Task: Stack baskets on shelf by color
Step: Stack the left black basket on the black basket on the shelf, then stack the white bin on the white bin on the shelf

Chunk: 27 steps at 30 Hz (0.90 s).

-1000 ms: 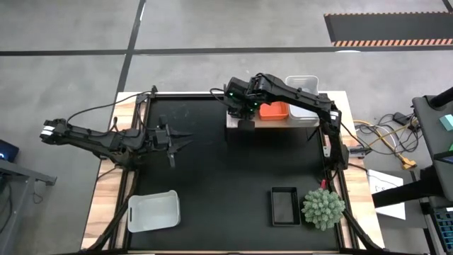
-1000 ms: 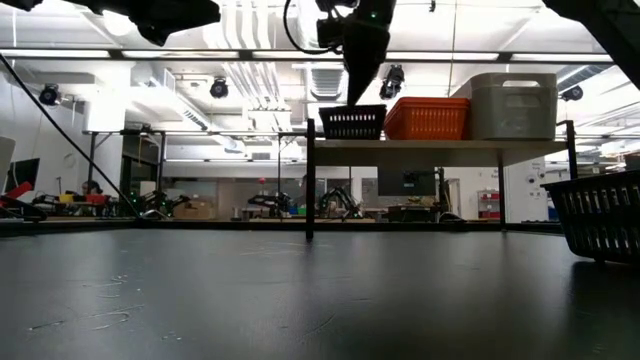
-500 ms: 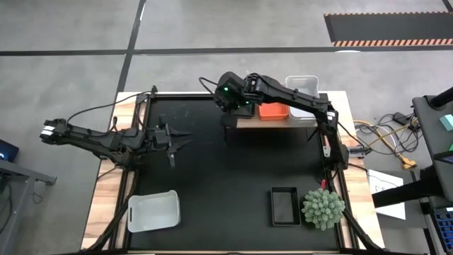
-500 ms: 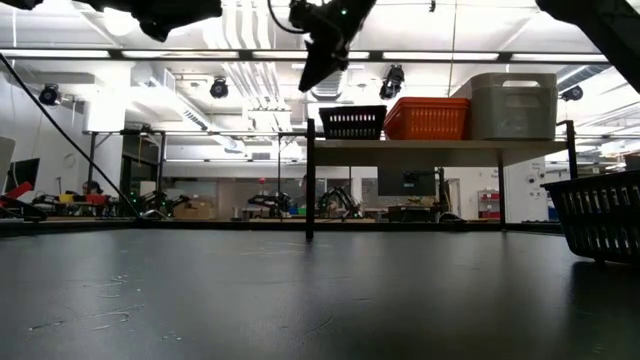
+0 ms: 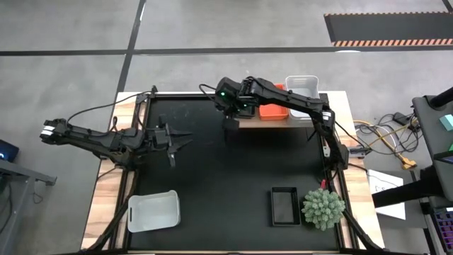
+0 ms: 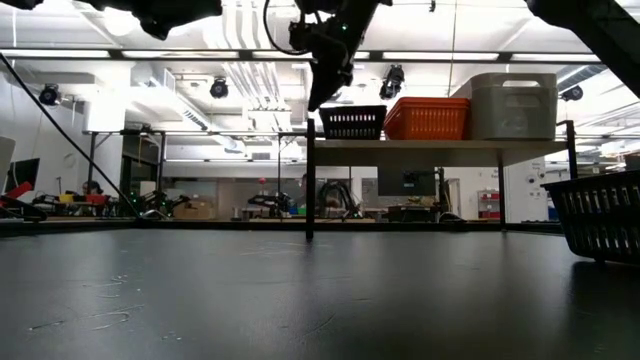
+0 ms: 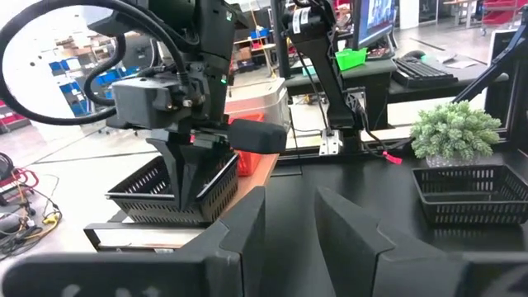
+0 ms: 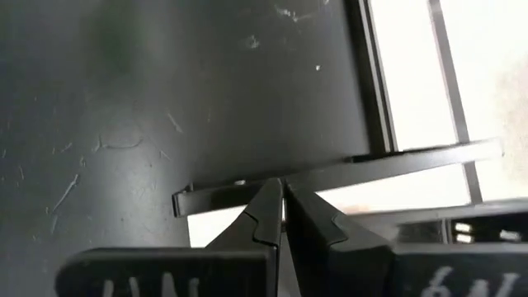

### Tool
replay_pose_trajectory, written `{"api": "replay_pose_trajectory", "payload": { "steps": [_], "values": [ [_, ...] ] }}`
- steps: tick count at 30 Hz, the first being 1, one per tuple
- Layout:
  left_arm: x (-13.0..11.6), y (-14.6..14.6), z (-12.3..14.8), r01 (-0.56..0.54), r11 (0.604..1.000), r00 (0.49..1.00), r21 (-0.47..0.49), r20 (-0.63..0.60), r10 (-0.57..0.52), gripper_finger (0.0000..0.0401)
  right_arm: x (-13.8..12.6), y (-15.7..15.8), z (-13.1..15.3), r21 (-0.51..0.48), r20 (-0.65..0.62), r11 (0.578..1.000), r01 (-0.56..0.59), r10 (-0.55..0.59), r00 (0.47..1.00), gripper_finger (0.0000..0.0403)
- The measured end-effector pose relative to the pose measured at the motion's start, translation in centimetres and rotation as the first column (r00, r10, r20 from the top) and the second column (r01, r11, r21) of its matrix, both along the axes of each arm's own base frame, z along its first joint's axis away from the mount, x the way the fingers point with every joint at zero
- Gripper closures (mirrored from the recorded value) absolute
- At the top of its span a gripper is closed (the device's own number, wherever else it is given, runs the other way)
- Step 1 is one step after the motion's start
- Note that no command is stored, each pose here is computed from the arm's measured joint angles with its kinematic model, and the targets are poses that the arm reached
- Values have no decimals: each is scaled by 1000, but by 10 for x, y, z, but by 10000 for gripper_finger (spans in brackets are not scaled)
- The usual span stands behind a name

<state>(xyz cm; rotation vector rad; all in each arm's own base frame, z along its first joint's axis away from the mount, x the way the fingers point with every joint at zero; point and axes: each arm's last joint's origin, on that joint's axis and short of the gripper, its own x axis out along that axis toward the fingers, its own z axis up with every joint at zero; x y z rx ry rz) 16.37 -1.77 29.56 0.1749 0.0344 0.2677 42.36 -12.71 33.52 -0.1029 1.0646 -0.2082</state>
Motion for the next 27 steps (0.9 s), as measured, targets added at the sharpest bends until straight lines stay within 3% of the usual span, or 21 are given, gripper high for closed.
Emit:
{"api": "replay_pose_trajectory", "payload": {
  "steps": [16,22,27],
  "values": [
    [0,0,0,0,1000,1000,0,0,0,310,-3,7,4,8,-5,1000,-1,1,1000,394],
    [0,0,0,0,1000,1000,0,0,0,310,-8,49,27,-5,53,996,-92,92,994,394],
    [0,0,1,0,1000,1000,-2,10,0,310,-6,102,24,1,67,979,-202,201,977,394]
  ]
}}
